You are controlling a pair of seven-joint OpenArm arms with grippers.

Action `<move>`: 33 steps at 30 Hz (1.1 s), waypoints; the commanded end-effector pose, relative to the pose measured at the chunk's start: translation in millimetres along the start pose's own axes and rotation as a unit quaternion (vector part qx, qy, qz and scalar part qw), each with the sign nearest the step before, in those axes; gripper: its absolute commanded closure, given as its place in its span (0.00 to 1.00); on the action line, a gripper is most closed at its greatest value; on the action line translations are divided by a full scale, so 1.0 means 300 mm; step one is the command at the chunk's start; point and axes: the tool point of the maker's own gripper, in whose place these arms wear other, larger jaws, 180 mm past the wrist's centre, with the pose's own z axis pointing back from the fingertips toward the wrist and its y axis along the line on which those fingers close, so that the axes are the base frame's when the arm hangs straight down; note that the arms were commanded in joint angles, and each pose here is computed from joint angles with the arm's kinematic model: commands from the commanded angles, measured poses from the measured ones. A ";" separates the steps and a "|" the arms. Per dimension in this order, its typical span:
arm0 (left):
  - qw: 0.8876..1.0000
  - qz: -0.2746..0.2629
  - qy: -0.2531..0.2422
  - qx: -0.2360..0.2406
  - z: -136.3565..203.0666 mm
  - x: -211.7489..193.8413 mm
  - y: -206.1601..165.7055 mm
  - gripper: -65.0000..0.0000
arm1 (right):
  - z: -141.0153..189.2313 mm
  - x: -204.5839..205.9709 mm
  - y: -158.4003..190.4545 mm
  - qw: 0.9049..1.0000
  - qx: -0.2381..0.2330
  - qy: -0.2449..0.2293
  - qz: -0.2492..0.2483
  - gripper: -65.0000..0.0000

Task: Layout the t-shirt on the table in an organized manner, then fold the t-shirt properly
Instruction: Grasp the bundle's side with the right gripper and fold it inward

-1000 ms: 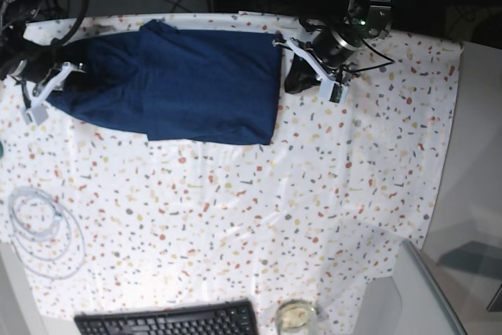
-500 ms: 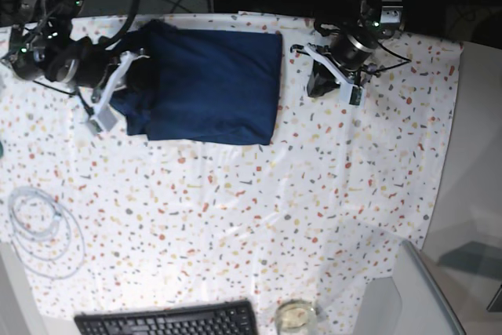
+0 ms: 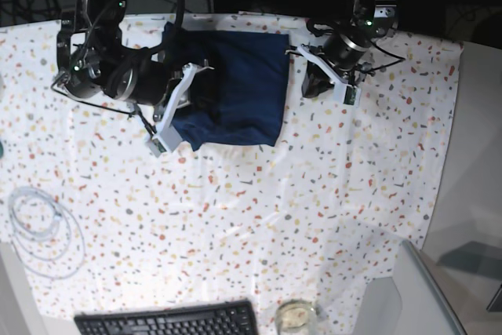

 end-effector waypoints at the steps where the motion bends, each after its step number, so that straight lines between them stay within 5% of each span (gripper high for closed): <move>1: 1.000 -0.006 0.007 0.001 0.005 -0.005 0.004 1.00 | -0.004 0.052 0.014 1.000 0.010 -0.025 -0.001 0.99; 18: 1.000 -0.017 -0.007 0.007 0.054 0.020 0.016 1.00 | -0.121 -0.013 -0.038 0.997 0.020 0.031 -0.070 0.97; 21: 0.999 -0.043 -0.016 0.008 0.104 0.057 0.033 1.00 | -0.132 -0.013 -0.044 0.996 0.022 0.038 -0.074 0.85; 27: 0.996 -0.069 -0.035 0.054 0.235 0.110 0.142 1.00 | -0.132 -0.011 -0.041 0.996 0.023 0.037 -0.074 0.42; 33: 0.983 -0.066 -0.049 0.164 0.432 0.141 0.372 1.00 | -0.171 0.011 0.048 0.997 0.049 0.053 -0.030 0.33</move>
